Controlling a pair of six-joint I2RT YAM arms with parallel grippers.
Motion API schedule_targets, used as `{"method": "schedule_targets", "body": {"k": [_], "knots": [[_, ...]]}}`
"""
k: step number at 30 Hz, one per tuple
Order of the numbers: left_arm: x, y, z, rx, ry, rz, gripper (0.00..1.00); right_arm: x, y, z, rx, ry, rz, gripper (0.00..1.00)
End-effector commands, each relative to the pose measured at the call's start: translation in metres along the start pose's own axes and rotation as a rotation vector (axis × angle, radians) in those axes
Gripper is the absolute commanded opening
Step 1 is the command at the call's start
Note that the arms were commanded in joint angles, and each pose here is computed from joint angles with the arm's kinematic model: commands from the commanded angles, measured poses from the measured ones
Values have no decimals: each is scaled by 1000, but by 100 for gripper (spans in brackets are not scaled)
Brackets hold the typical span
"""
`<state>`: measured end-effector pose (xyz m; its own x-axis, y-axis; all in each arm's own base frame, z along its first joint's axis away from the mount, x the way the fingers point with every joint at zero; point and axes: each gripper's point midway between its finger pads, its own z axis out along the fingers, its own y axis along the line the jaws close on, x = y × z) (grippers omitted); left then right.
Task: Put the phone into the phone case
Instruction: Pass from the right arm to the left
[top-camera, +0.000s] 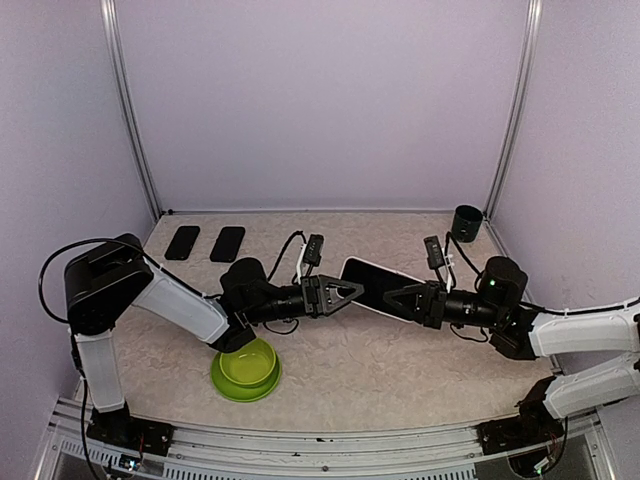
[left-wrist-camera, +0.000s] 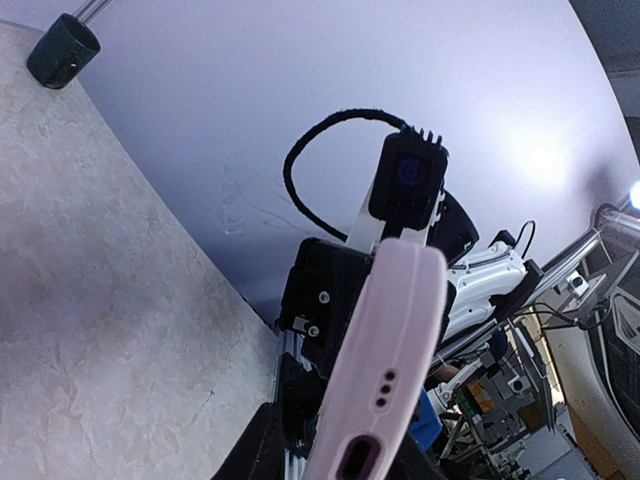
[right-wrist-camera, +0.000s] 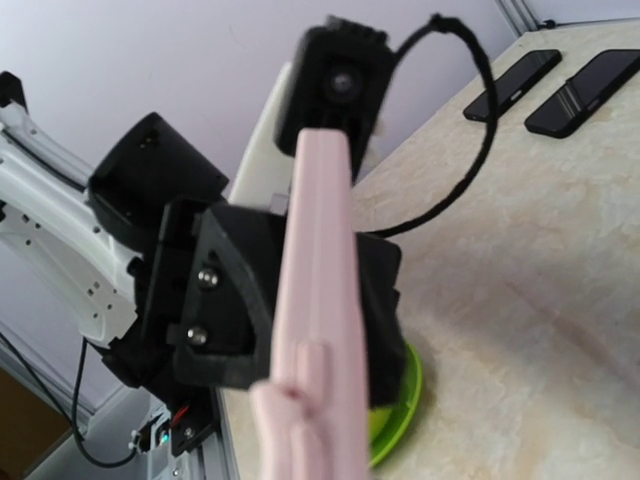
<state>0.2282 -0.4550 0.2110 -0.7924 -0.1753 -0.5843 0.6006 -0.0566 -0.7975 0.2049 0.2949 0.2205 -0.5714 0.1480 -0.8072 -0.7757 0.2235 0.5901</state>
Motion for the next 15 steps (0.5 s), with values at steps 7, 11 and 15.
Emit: {"method": "schedule_targets", "body": {"k": [7,11,15], "knots": [[-16,-3,4,20,-78,12,1,-10,12,1,-45,-57,-41,0],[-17,-1,3,8,-83,9,0,-8,6,3,-7,-33,-57,5],[-16,7,-1,-51,-70,5,0,-2,-4,3,55,19,-94,46]]}}
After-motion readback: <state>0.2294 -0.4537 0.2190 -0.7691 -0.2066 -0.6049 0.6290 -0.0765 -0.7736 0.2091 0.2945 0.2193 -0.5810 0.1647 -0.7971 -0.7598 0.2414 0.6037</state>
